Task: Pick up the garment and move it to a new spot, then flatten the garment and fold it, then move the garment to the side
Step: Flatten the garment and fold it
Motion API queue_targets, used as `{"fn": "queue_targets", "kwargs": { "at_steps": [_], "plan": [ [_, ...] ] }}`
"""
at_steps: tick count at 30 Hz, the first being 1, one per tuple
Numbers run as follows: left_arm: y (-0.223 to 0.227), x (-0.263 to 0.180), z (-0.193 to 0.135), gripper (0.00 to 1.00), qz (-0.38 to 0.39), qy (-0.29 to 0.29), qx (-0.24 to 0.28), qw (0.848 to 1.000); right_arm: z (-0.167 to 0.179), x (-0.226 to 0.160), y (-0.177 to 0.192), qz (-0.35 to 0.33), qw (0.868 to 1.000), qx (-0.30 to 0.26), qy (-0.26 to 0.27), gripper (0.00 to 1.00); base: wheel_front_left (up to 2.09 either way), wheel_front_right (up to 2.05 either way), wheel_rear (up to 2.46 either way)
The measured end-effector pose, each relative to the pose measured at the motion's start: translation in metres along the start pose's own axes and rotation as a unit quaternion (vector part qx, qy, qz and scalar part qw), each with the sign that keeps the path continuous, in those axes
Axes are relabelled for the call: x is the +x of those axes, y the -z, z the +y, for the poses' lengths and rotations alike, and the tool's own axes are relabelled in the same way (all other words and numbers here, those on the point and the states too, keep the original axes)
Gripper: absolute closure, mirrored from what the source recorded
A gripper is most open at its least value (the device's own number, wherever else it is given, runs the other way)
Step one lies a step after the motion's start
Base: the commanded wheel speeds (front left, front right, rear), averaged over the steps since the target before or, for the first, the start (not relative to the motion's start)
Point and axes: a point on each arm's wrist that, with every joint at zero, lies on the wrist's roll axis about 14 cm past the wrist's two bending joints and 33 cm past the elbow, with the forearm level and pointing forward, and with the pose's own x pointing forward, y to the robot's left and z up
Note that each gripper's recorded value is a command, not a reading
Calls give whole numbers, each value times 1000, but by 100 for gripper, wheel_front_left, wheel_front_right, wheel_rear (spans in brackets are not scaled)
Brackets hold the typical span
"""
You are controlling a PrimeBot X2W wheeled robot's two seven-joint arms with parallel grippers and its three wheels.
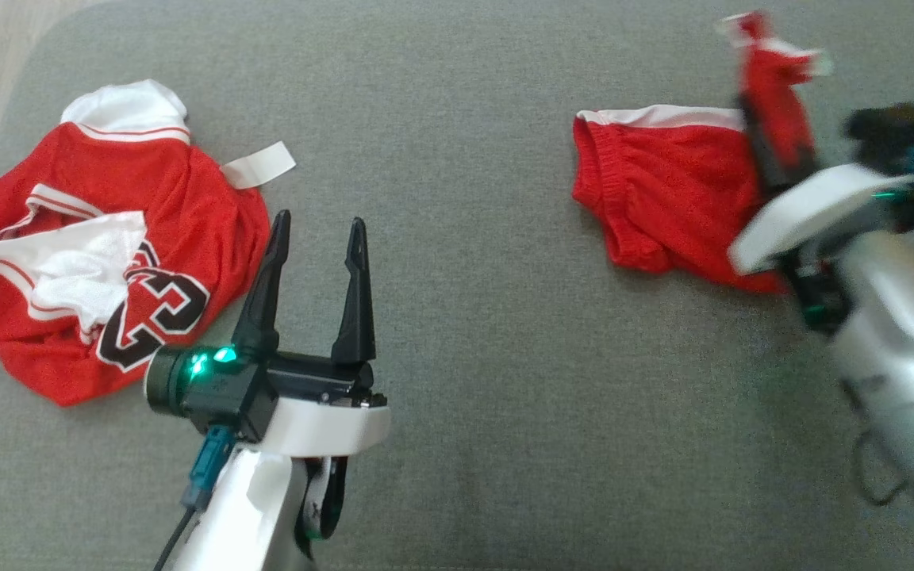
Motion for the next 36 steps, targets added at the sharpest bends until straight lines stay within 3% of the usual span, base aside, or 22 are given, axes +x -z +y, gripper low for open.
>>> {"fn": "queue_targets", "kwargs": {
  "at_steps": [1,2,3,6,9,14,21,23,29,36],
  "plan": [
    [-1,-1,0,0,-1,-1,0,1000,17,3,3,6,1000,1,-18,75,0,0,0],
    [-1,-2,1,0,-1,-2,-1,1000,34,6,8,18,999,2,-37,22,0,0,0],
    [-1,-3,2,0,0,-4,-3,1000,50,8,13,26,998,3,-54,0,0,0,0],
    [1,-9,4,0,5,-9,-7,1000,82,9,14,21,996,11,-85,0,0,0,0],
    [-1,-13,5,0,4,-13,-6,1000,86,5,8,0,996,6,-90,0,0,0,0],
    [-6,-17,4,0,-1,-16,-9,1000,60,-7,-4,-28,997,-26,-62,0,0,0,0],
    [-7,-35,6,0,2,-26,-9,1000,21,-49,-19,-82,996,-26,7,0,0,0,0],
    [-3,-50,15,0,11,-45,-6,999,25,-78,-26,-116,992,-41,25,0,0,0,0],
    [4,-78,23,0,27,-65,2,998,42,-140,6,-120,990,-22,73,0,0,0,0],
    [12,-91,26,0,40,-69,18,997,48,-163,16,-118,988,-28,91,0,0,0,0]
  ]
}}
